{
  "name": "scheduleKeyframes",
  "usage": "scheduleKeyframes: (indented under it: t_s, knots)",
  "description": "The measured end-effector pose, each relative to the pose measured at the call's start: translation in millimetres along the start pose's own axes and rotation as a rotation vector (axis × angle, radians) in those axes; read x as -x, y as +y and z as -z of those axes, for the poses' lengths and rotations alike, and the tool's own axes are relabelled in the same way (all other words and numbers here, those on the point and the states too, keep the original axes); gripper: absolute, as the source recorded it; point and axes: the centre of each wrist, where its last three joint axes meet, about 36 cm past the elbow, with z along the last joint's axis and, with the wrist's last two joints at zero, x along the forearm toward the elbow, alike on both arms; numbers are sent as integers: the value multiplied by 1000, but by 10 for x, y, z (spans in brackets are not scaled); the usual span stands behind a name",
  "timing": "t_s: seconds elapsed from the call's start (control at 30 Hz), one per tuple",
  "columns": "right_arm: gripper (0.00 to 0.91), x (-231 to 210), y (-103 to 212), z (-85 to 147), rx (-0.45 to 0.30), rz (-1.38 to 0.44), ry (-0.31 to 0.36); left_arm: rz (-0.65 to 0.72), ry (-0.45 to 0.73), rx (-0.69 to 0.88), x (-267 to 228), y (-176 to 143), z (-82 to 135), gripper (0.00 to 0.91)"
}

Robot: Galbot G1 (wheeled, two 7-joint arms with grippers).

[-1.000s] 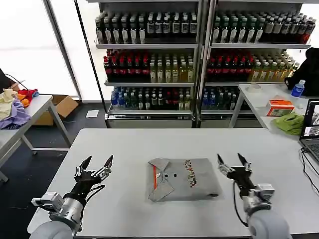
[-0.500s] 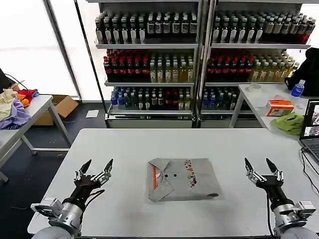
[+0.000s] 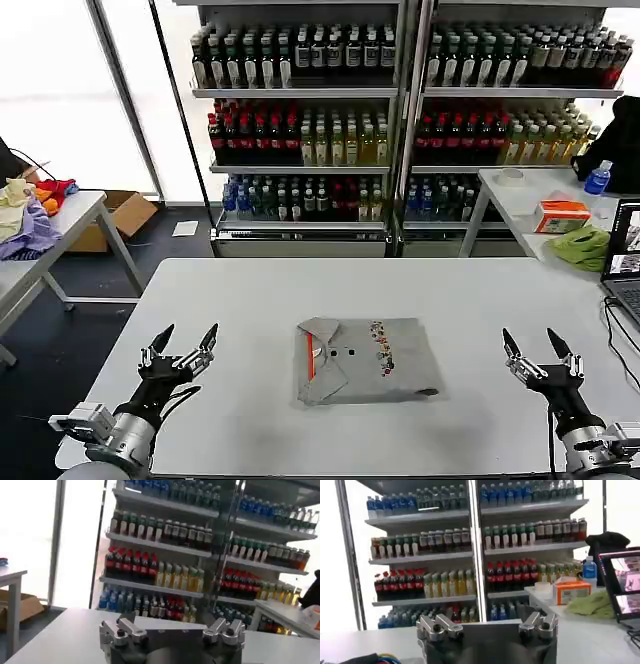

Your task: Fold and organize the clothes.

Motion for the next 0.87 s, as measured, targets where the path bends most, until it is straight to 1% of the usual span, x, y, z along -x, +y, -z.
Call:
scheduleKeyframes:
  t_s: [0.13, 0.87]
  knots:
    - [907, -27, -16, -7, -12, -8, 3, 5, -1, 0, -9, 14, 2, 907]
    - [907, -61, -54, -50, -4, -32, 4, 8, -9, 2, -49, 29, 56, 907]
